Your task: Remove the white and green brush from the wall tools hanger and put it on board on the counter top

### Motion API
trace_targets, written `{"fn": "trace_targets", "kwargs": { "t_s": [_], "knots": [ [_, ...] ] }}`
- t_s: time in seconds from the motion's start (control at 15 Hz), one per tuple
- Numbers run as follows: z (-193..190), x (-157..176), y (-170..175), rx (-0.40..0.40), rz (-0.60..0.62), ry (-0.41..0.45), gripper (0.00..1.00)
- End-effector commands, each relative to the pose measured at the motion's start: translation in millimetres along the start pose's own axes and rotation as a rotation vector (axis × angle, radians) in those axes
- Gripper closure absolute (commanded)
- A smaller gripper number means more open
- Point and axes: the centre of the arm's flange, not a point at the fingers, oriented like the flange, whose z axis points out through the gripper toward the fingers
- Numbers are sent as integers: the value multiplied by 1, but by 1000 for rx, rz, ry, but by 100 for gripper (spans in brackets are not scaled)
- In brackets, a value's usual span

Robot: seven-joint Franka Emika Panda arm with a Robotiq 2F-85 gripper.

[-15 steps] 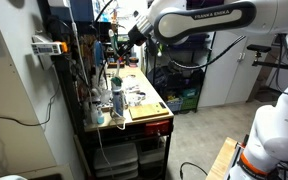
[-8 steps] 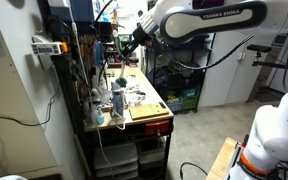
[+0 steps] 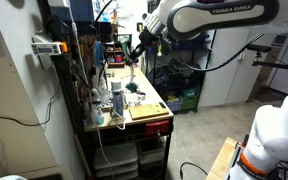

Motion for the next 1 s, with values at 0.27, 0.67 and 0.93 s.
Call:
{"fn": "trace_targets", "kwargs": {
  "t_s": [0.27, 0.67, 0.93],
  "knots": [
    [10, -43, 52, 11, 290, -189, 95],
    [26, -57, 86, 14, 450, -202, 79],
    [30, -62, 94, 30, 503, -192, 79]
  ]
}}
